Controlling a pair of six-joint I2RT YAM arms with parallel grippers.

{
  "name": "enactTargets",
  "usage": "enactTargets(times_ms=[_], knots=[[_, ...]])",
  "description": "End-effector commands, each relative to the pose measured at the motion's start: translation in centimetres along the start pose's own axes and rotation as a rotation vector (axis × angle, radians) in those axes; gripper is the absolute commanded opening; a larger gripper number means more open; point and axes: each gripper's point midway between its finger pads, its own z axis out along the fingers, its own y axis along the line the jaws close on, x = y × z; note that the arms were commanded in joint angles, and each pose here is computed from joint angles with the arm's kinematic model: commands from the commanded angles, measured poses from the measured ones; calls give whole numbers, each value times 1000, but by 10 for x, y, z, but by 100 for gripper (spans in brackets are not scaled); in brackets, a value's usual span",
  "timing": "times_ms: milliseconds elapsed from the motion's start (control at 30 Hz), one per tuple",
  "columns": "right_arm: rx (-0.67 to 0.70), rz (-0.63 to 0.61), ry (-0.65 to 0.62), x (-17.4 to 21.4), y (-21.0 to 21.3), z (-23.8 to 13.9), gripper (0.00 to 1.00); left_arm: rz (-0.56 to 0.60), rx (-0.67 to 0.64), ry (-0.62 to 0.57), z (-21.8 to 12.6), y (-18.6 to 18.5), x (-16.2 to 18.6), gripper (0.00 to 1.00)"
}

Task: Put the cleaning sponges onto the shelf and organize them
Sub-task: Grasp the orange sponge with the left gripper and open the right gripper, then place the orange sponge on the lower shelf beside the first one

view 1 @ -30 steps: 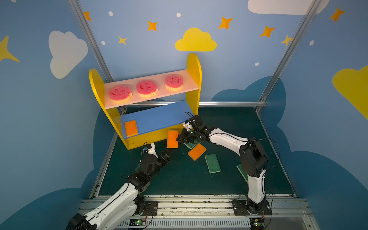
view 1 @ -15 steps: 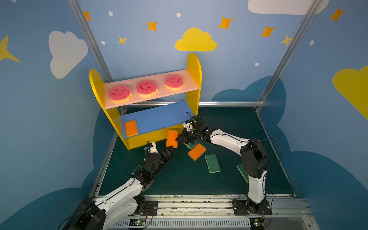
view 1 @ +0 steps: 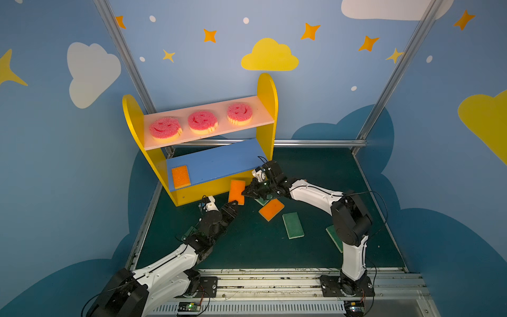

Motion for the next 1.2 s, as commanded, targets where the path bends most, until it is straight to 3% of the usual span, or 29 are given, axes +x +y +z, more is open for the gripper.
enactTargets(times_ms=[0,367,533,667,767,933,1033,1167], knots=[[-53,-33,-14,1,22,-13,0,-19,28,-28,2,-11,-6,41],[-57,-33,5,8,20,-8,0,-18,30,-40,4,-12,-8,23],[-61,-37,13,12,20,-4,0,-18,19,-51,3,-10,-10,3],[-60,-44,16,13,20,-5,0,-20,15,-66,1,-10,-13,3],[-57,-55,11,12,21,-7,13,-28,18,-86,-2,-11,-18,3],[-50,-71,-18,7,27,-16,42,-35,31,-117,-4,-14,-31,3],[-44,-84,-30,6,28,-20,49,-65,56,-120,-3,-17,-42,3],[-44,-84,-44,6,24,-26,50,-82,74,-155,-6,-21,-58,3]])
